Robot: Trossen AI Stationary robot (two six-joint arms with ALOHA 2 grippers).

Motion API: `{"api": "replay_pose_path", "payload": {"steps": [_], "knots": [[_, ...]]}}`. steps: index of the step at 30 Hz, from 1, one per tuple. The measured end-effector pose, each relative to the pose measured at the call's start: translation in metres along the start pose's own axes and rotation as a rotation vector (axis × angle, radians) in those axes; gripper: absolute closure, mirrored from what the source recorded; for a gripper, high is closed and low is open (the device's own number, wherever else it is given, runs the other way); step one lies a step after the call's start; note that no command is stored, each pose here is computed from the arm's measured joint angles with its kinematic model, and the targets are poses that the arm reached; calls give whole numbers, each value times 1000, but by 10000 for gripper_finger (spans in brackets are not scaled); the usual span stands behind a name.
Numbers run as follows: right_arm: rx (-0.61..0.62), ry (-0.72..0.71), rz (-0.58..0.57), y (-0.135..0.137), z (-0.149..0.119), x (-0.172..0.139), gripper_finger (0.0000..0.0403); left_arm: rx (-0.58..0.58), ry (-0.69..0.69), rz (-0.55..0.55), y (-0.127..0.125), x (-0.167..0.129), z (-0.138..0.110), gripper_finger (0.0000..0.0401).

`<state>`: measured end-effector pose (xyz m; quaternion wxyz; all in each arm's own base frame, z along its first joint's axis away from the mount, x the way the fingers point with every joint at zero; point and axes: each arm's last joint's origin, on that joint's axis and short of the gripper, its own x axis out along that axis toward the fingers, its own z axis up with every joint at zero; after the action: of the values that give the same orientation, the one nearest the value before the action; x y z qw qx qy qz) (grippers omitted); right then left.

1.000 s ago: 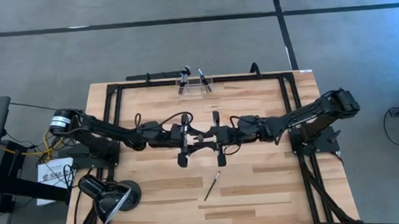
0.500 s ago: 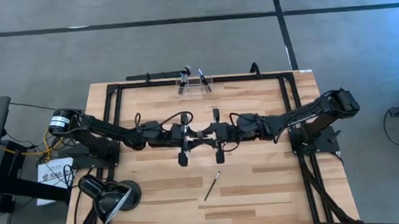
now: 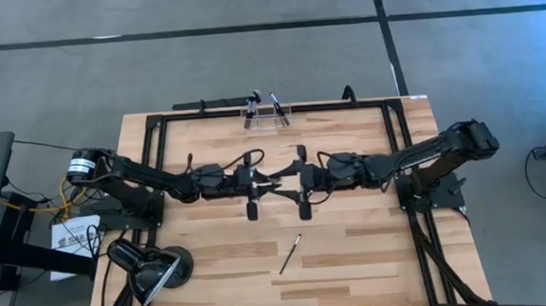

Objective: Sort items
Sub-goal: Put the powder brush into the left section of the transparent organizer

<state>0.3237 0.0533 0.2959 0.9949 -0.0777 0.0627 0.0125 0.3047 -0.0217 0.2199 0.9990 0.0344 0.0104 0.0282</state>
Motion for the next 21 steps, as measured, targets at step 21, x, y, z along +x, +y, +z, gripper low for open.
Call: {"api": "replay_pose_path", "payload": {"steps": [21], "knots": [[-34,31,-91,20,33,-58,202,-96,-8,578,161,-37,-7,355]]}}
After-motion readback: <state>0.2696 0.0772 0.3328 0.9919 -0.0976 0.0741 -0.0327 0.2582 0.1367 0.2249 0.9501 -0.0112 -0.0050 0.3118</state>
